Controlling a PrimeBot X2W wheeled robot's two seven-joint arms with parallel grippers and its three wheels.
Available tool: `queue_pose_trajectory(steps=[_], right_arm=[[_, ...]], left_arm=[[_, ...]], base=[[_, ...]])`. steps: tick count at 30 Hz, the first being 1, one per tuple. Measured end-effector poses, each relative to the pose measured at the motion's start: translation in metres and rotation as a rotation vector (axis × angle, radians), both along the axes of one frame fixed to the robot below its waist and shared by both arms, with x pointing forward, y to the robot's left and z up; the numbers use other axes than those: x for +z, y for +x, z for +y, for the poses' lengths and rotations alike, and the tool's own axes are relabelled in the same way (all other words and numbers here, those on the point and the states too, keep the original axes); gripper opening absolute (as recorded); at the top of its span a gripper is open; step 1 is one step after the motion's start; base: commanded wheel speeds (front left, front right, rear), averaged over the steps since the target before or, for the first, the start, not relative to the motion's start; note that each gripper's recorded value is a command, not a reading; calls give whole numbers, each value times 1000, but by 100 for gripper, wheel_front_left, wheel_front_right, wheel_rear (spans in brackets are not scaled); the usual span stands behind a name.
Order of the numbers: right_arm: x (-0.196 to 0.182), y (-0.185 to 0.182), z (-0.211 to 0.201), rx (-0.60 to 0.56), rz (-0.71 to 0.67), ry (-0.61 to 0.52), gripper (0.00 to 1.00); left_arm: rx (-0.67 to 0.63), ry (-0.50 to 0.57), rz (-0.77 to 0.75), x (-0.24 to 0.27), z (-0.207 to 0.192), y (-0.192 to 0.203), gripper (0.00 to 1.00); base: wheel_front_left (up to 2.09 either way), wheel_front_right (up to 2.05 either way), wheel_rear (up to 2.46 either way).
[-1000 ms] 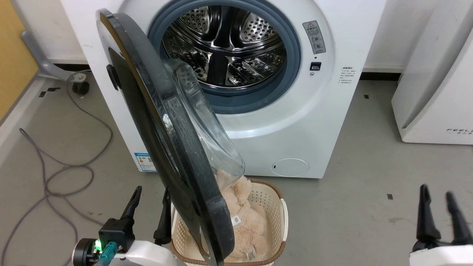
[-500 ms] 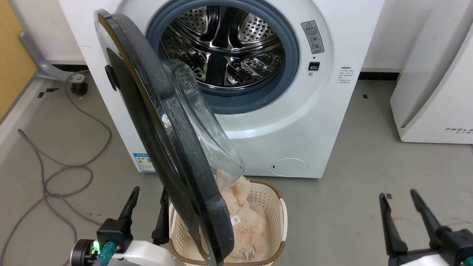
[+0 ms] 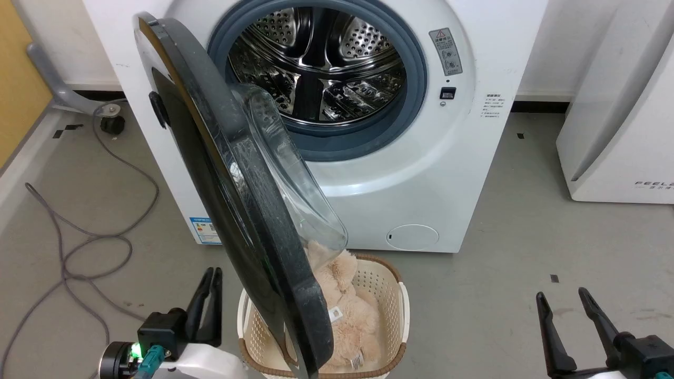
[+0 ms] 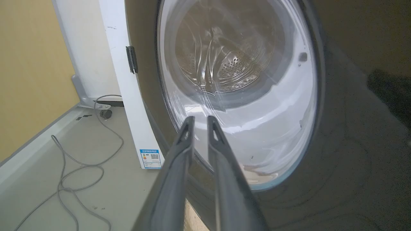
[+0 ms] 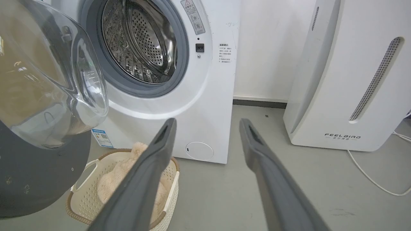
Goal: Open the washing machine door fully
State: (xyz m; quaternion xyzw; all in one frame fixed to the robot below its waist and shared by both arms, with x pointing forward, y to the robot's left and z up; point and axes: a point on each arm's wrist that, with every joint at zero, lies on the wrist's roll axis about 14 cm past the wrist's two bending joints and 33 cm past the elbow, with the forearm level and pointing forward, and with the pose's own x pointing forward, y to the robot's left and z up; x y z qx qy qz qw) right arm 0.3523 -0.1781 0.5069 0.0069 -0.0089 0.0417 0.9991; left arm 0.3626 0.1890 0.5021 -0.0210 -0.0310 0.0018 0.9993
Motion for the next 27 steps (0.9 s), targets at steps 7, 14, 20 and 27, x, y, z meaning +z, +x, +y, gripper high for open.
queue_pose_trajectory(steps=[7, 14, 20, 27], right_arm=[[-1, 0, 0, -2, 2, 8, 100], [-2, 0, 0, -2, 5, 16, 100], [-2, 0, 0, -1, 6, 19, 100], [-5, 0, -1, -4, 16, 24, 100]], left_arm=[[-1, 5, -6, 2, 1, 0, 0], [18, 16, -112, 36, 7, 3, 0], [22, 57, -334, 112, 8, 2, 0], [-4, 104, -627, 205, -6, -23, 0]], base=[[0, 0, 0], [0, 0, 0], [0, 0, 0], [0, 0, 0]])
